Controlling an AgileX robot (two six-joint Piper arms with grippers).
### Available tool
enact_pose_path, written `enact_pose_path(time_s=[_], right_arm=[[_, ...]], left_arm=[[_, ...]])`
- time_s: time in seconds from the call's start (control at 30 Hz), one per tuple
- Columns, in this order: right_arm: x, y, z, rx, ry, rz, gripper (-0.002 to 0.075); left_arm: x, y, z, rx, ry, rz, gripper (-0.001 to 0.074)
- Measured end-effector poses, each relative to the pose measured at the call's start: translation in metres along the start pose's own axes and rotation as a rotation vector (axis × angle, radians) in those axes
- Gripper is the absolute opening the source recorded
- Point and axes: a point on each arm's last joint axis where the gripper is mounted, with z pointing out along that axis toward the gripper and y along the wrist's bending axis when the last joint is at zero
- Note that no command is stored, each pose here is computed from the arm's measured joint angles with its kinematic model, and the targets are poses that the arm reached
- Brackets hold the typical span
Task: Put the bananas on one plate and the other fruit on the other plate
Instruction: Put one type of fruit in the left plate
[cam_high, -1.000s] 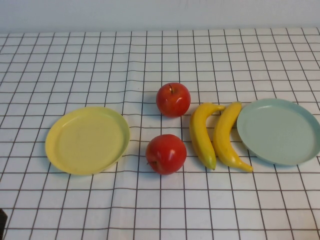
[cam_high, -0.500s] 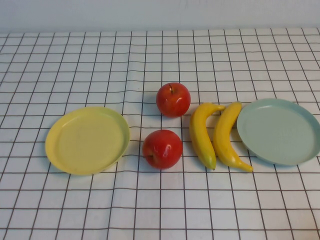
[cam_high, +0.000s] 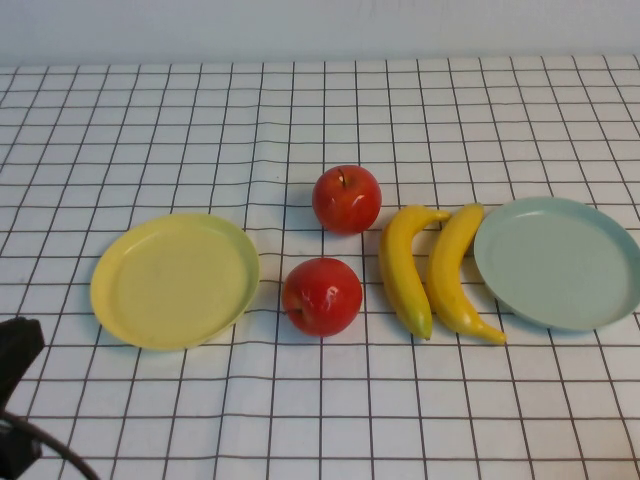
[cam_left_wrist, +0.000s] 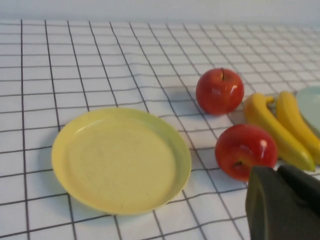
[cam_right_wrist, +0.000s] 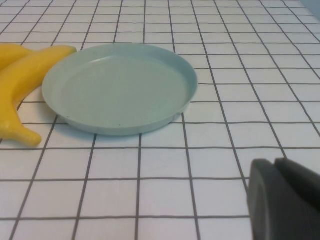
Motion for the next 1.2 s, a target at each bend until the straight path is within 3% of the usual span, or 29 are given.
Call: enact_pose_path(time_s=[0.17,0.27,0.3,0.5,0.6,0.83,1.2], right_arm=[[0.0,0.0,0.0,0.0,0.0,0.0,-0.0015],[0.0,0.0,0.0,0.0,0.0,0.0,-0.0015],[0.0,0.0,0.0,0.0,0.0,0.0,-0.0015],[0.0,0.0,0.0,0.0,0.0,0.0,-0.0015],[0.0,0.0,0.0,0.0,0.0,0.0,-0.0015],[0.0,0.0,0.0,0.0,0.0,0.0,-0.0015],[0.0,0.0,0.0,0.0,0.0,0.0,-0.0015]], left_arm=[[-0.027,0.007,0.021,-0.031,0.136,0.115,0.0],[-0.038,0.006,0.038,-0.014,0.213,0.183,0.007],[-0.042,0.002,0.043,0.01,0.228,0.206,0.0113],[-0.044,-0.036,0.091,0.181,0.353,0.263,0.0575],[-0.038,-0.06,0.124,0.251,0.444,0.31,0.0658],[-0.035,-0.097,0.192,0.295,0.549,0.438,0.0668],[-0.023,-0.111,0.27,0.244,0.702,0.489,0.0668]])
